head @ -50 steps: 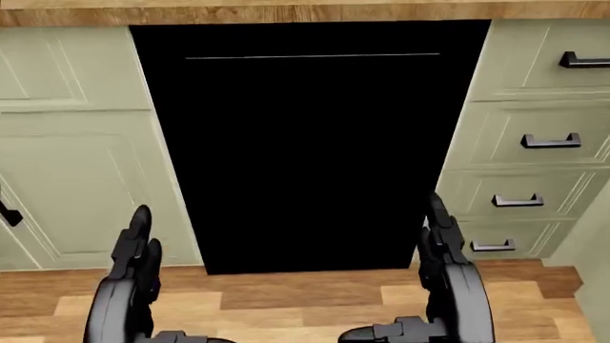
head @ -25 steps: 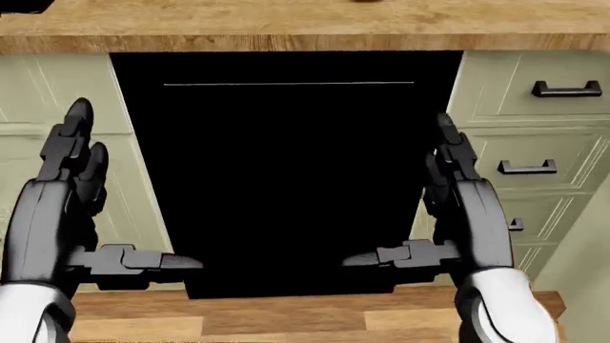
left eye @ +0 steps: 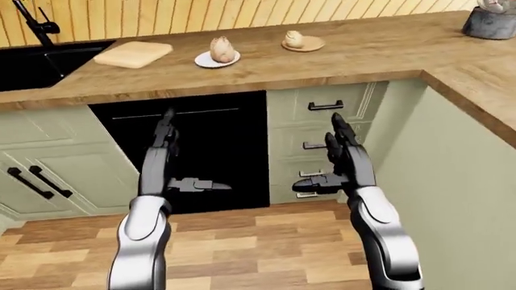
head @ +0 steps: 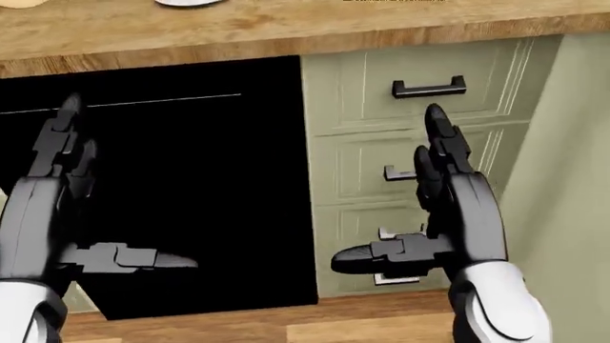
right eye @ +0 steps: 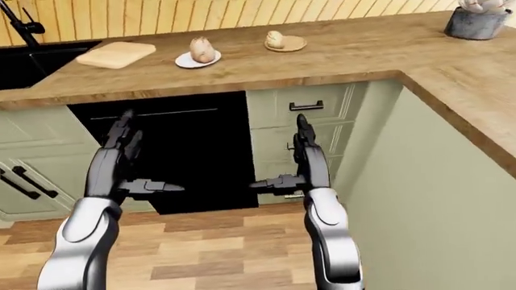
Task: Place all breads on the cutting board.
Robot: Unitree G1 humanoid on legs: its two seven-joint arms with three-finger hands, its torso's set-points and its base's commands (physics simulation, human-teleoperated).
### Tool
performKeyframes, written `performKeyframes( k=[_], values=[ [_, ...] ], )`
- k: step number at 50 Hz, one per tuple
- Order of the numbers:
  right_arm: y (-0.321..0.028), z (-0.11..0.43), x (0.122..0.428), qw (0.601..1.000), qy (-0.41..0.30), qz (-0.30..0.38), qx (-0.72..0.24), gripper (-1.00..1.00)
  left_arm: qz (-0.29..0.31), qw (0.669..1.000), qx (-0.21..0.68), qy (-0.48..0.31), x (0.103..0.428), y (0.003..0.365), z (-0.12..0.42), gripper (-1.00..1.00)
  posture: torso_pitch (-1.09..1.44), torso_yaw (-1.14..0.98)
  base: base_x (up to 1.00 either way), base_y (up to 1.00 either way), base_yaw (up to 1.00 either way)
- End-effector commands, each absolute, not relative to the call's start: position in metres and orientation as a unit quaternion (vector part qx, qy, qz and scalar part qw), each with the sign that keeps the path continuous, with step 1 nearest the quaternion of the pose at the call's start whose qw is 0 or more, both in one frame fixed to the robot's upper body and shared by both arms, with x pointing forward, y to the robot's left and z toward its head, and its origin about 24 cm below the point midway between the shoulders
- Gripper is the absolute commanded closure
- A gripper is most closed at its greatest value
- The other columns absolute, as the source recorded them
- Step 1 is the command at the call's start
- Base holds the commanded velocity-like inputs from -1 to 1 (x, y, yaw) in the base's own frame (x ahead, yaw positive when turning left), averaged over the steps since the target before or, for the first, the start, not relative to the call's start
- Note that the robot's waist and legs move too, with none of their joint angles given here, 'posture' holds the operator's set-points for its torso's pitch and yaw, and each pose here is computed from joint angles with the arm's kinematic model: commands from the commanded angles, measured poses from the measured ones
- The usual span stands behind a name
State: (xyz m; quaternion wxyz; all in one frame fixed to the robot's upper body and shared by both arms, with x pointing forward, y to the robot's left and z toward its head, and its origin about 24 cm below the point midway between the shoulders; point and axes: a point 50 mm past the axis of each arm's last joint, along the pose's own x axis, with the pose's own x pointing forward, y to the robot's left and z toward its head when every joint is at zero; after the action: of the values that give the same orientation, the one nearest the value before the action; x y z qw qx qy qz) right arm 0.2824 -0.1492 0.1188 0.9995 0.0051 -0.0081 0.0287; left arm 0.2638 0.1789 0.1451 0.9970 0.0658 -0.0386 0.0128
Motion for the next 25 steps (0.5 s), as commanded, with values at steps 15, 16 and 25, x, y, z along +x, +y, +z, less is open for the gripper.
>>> performKeyframes(
  k=[15, 16, 25],
  values=[
    [-0.145, 0.149, 0.276, 0.996, -0.066, 0.059, 0.014, -1.0, 0.004, 0.994, 0.069, -0.08, 0.263, 0.178, 0.161, -1.0, 0.0, 0.0, 0.0, 0.04, 0.33],
    [-0.146, 0.149, 0.276, 0.996, -0.064, 0.058, 0.013, -1.0, 0.004, 0.994, 0.07, -0.081, 0.262, 0.178, 0.162, -1.0, 0.0, 0.0, 0.0, 0.0, 1.0],
    [-0.154, 0.167, 0.287, 0.996, -0.084, 0.022, -0.005, -1.0, 0.003, 0.993, 0.078, -0.091, 0.267, 0.179, 0.177, -1.0, 0.0, 0.0, 0.0, 0.01, 0.31]
  ],
)
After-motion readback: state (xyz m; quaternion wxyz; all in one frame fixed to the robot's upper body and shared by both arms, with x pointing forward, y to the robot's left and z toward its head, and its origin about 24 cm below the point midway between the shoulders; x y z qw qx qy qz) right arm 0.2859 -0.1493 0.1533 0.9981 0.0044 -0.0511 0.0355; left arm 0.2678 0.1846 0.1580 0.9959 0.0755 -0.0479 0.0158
